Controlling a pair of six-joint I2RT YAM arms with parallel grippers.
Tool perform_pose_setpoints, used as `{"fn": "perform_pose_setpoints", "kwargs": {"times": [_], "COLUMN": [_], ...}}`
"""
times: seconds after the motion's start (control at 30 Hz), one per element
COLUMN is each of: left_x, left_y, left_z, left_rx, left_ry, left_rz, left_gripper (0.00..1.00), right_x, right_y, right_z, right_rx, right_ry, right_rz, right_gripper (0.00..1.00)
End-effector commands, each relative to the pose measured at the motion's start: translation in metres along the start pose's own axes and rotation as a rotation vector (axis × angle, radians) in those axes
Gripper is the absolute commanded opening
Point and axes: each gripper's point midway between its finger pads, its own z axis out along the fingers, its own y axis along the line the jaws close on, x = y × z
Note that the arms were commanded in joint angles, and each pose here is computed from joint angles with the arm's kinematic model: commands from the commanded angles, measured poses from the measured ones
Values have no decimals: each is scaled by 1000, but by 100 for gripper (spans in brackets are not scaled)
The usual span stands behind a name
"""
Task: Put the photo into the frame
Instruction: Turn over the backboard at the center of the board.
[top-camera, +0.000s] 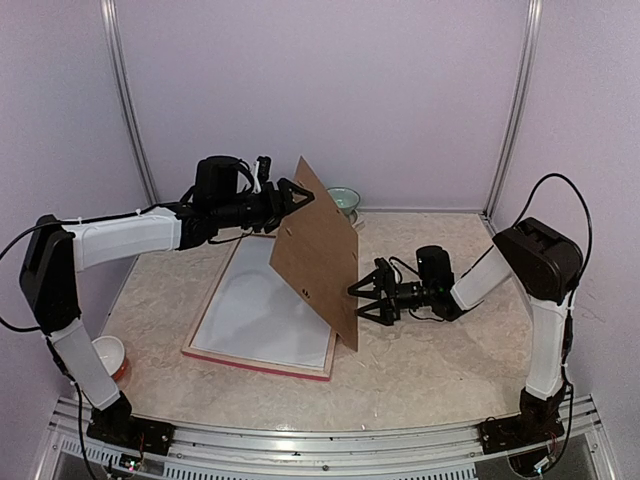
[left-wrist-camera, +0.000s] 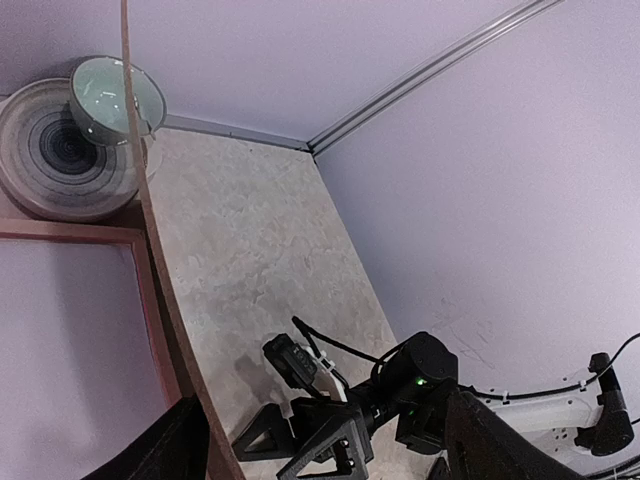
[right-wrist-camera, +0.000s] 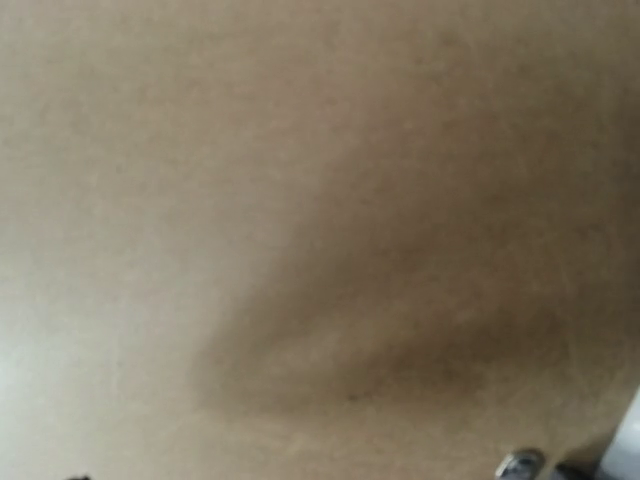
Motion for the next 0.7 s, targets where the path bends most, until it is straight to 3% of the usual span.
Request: {"fn": "perform_pose_setpoints", "kwargs": {"times": [0.0, 0.17, 0.47, 0.67], "left_x": [-2, 0, 8, 18], "left_y": [-5, 8, 27, 39], "left_z": [-11, -15, -23, -26], "left_rx": [30, 15, -20, -33], "left_ry": [-2, 5, 23, 42], "left_rz": [13, -5, -20, -31], "left_gripper": [77, 65, 63, 54], "right_x": [6, 6, 14, 18], "right_y": [-13, -16, -31, -39], "right_z": [5, 4, -2, -6], "right_rx": [61, 87, 157, 199], "right_ry": [13, 13, 23, 22], "right_rz": [-22, -32, -36, -34], "right_gripper": [99, 99, 99, 99]}}
